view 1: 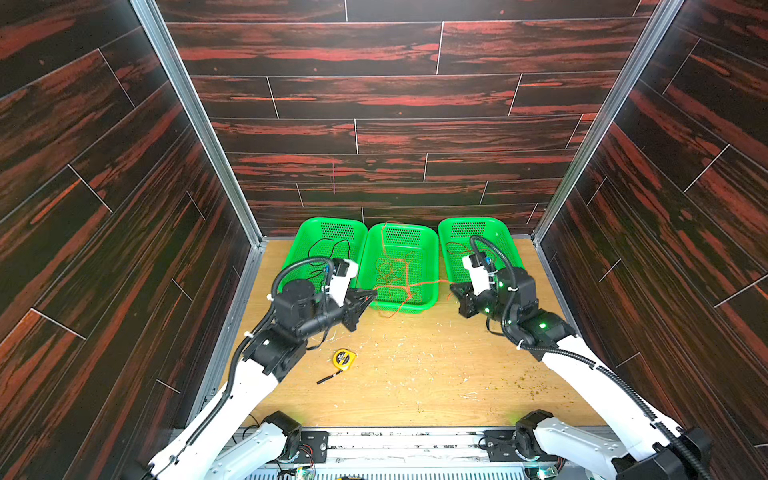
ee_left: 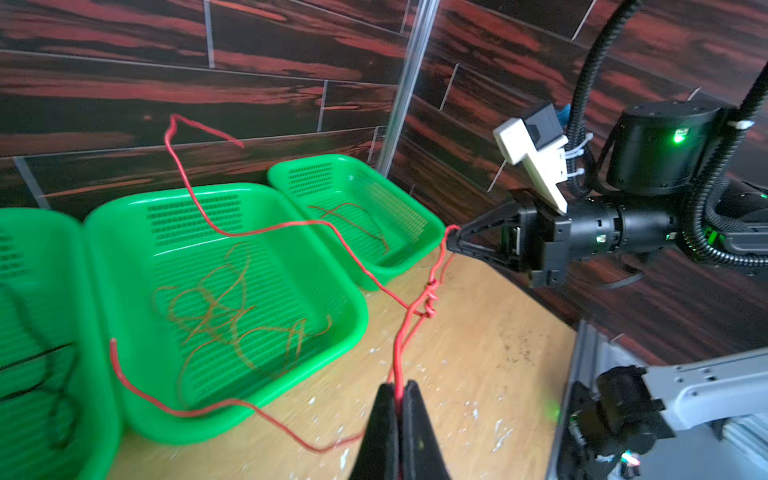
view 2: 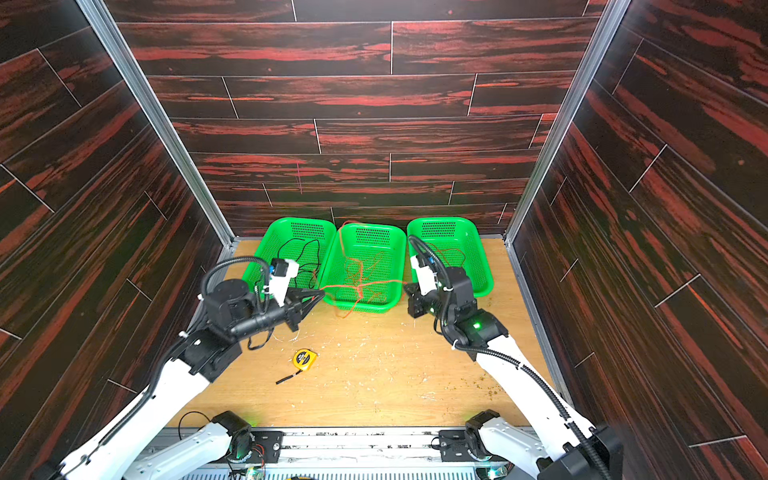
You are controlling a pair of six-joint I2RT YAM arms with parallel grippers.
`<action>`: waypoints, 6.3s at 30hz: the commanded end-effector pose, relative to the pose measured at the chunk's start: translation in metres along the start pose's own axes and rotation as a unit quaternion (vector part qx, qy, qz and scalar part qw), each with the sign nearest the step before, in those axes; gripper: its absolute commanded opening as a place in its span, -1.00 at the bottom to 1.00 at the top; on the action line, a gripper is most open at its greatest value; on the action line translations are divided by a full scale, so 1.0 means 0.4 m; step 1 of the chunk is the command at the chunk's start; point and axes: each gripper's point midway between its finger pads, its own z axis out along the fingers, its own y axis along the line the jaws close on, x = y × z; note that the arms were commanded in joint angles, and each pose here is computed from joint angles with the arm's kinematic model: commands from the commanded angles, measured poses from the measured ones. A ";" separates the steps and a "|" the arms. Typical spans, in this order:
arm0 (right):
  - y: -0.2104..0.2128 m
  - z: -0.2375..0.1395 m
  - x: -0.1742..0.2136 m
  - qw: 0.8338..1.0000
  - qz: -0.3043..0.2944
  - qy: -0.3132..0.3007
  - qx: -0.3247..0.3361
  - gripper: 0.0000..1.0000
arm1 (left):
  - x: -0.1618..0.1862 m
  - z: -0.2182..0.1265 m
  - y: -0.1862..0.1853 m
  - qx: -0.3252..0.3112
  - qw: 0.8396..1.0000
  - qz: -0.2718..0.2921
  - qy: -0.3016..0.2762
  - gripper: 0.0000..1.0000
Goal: Untangle the cables
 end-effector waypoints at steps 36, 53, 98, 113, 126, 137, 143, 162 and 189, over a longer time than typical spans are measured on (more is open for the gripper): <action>0.314 -0.021 -0.055 0.983 -0.069 0.010 -0.169 -1.00 | 0.110 0.210 -0.014 -0.041 0.996 0.033 0.071 -1.00; 0.151 0.043 -0.067 0.995 -0.081 0.028 -0.048 -1.00 | 0.138 0.007 -0.108 0.007 0.983 0.137 0.123 0.38; 0.241 0.022 -0.026 0.966 -0.233 -0.008 -0.106 -1.00 | 0.046 0.257 0.000 0.015 0.974 0.138 0.177 -1.00; 0.150 -0.065 0.057 0.972 -0.041 -0.098 -0.212 0.03 | -0.042 0.214 -0.062 0.047 0.988 0.105 0.103 -1.00; 0.395 -0.044 0.037 0.908 -0.101 -0.219 -0.342 0.09 | -0.084 0.234 -0.064 0.042 0.995 0.064 0.058 -1.00; 0.420 -0.016 -0.040 0.898 -0.096 -0.270 -0.333 0.05 | -0.076 0.243 -0.064 0.042 0.996 0.056 0.055 -1.00; 0.423 -0.014 -0.054 0.895 -0.069 -0.277 -0.342 -0.31 | -0.073 0.247 -0.062 0.042 0.996 0.055 0.057 -1.00; 0.274 0.022 -0.054 0.931 0.068 -0.281 -0.224 -1.00 | -0.084 0.199 -0.107 0.073 0.994 0.062 0.048 -1.00; 0.062 0.254 0.113 0.960 0.255 -0.049 -0.102 -1.00 | -0.049 0.134 -0.284 0.211 0.973 0.073 0.053 -1.00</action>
